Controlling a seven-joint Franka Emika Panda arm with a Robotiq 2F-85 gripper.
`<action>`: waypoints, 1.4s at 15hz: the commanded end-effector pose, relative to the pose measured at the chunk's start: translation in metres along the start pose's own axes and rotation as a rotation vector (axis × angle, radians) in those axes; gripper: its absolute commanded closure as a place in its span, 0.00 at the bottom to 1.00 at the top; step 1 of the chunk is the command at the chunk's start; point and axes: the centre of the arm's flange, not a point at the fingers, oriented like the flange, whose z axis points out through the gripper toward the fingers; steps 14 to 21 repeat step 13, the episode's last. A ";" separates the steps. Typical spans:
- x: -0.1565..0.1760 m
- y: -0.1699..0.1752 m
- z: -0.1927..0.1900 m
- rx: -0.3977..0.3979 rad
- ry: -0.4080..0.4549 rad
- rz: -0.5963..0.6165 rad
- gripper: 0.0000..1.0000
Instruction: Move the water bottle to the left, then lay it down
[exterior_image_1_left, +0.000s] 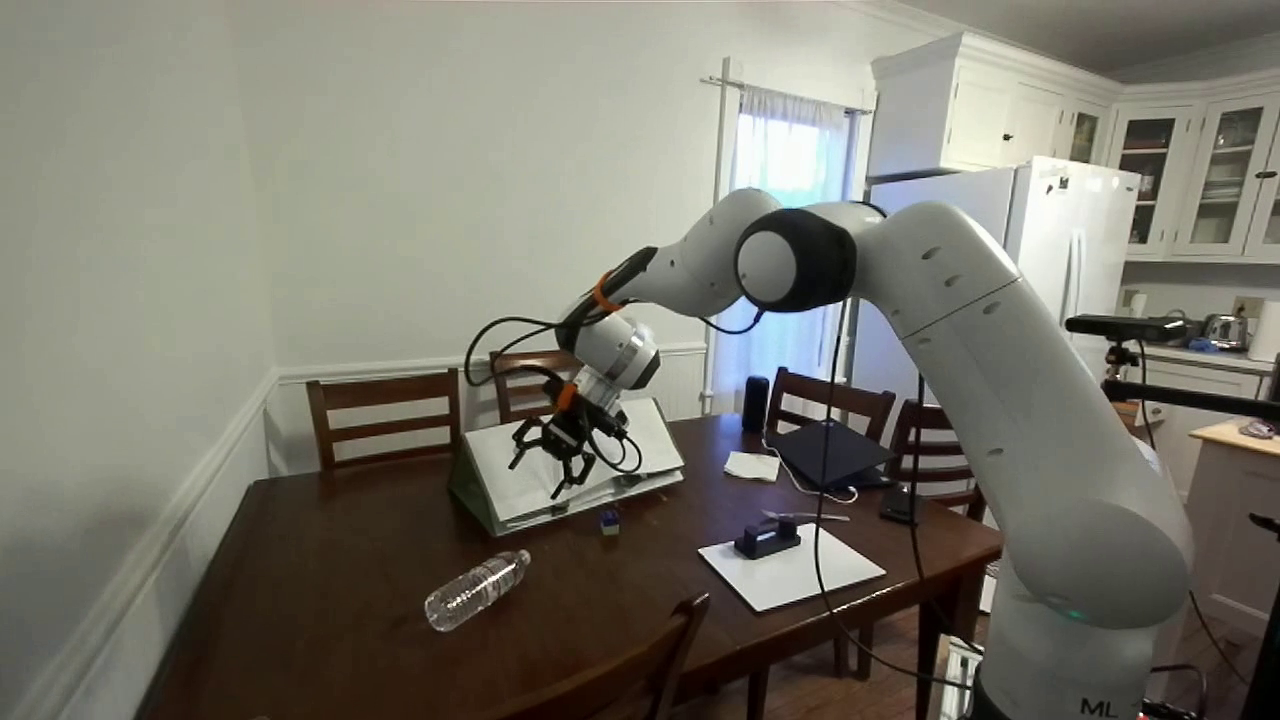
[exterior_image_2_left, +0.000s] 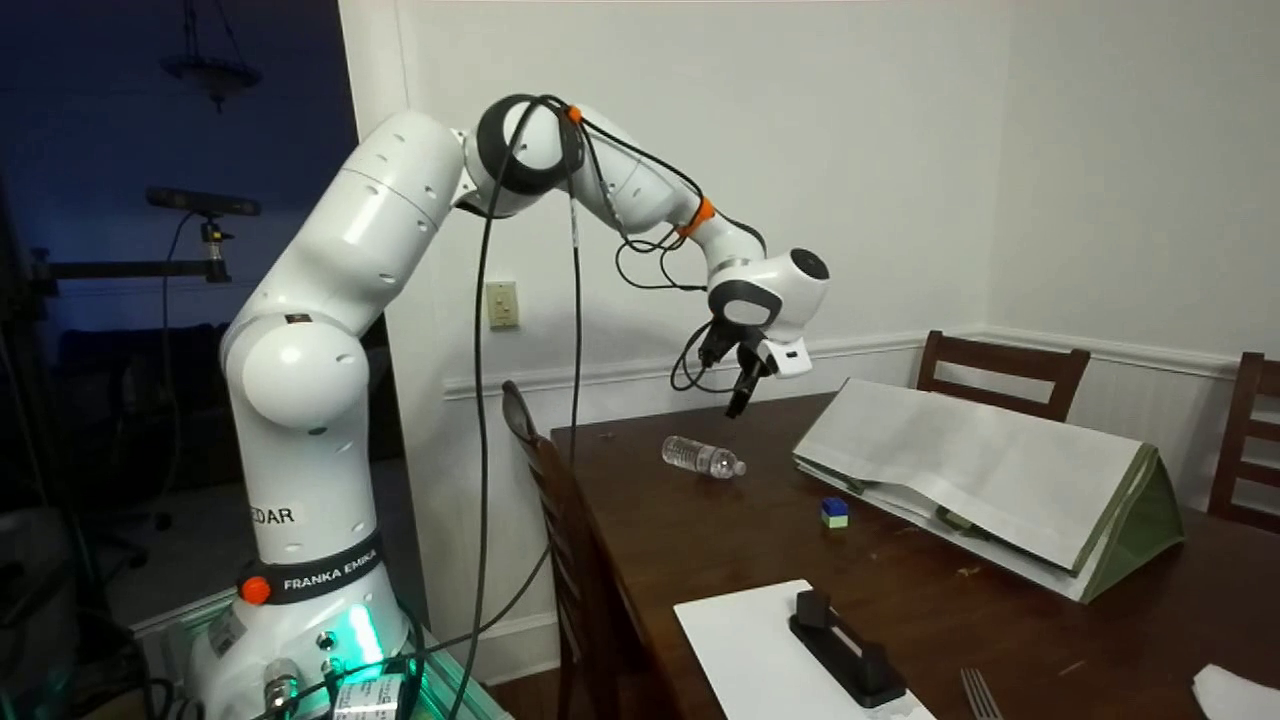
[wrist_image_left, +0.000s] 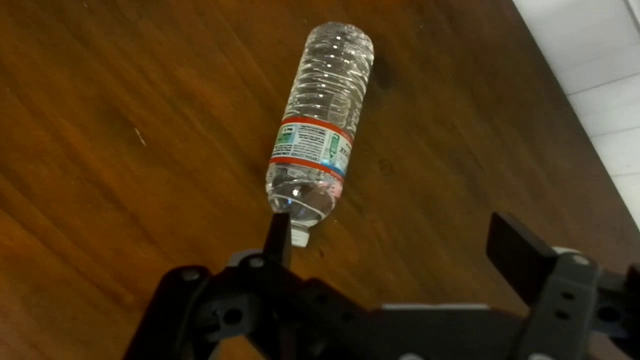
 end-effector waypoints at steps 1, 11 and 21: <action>-0.068 0.004 -0.004 -0.039 0.198 0.016 0.00; -0.100 -0.008 0.042 -0.057 0.436 -0.020 0.00; -0.094 -0.007 0.036 -0.050 0.440 -0.014 0.00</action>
